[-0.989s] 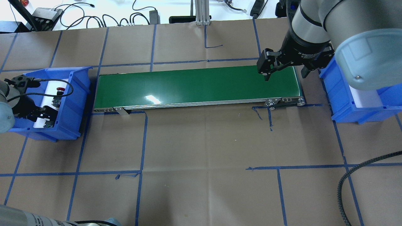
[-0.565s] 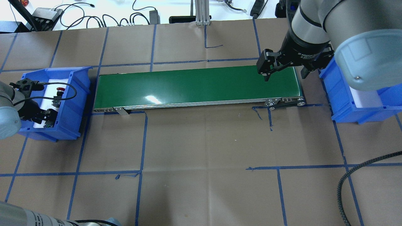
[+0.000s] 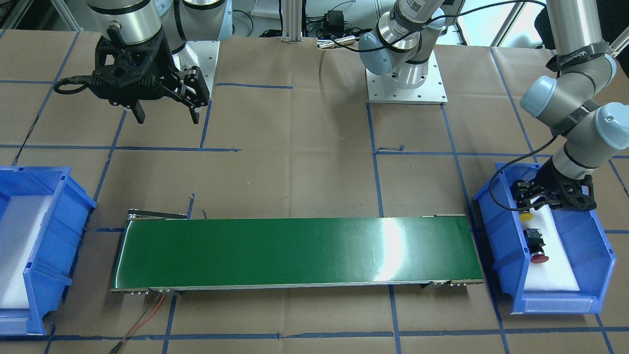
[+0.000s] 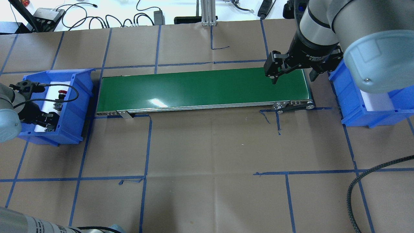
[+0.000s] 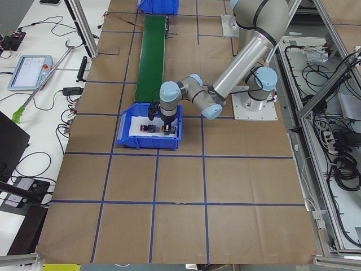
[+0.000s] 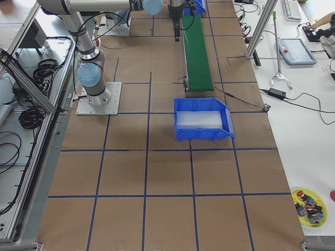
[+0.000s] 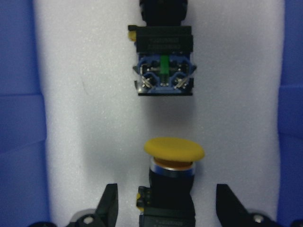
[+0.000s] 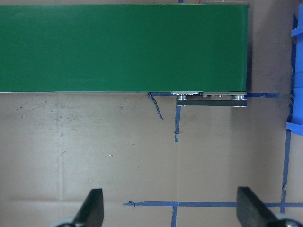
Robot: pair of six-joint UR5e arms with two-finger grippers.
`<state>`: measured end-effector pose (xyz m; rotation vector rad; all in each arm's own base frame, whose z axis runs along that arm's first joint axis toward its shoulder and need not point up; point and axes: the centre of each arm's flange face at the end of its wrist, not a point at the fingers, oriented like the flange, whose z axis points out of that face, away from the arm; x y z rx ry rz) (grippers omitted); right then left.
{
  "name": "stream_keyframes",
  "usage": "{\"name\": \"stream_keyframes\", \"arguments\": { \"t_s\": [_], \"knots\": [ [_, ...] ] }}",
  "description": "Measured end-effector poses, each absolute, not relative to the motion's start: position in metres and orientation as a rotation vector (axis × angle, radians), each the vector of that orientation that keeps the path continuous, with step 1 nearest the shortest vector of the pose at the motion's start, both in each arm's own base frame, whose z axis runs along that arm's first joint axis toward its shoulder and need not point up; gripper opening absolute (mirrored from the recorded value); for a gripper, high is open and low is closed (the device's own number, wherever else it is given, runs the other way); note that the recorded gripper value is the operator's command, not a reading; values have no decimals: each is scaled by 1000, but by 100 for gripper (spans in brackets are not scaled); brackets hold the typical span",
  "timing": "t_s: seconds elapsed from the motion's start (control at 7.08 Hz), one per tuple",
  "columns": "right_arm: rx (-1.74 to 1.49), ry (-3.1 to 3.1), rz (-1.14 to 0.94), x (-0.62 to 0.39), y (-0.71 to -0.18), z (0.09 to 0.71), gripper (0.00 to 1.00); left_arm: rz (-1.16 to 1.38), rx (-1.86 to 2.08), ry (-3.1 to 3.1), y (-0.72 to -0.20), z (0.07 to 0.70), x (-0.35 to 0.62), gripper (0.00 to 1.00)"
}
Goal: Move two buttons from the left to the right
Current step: 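Close the left gripper on the yellow button and lift it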
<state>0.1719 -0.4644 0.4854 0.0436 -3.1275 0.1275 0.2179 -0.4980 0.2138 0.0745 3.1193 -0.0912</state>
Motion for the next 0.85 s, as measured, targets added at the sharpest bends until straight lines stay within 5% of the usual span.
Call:
{"name": "stream_keyframes", "arguments": {
  "t_s": [0.28,0.85],
  "knots": [
    [43,-3128,131,172,-464,486,100,-93,60,3120,-499,214,218,14],
    [43,-3127,136,171,-463,488,100,-160,68,3078,-513,254,224,14]
  ]
}}
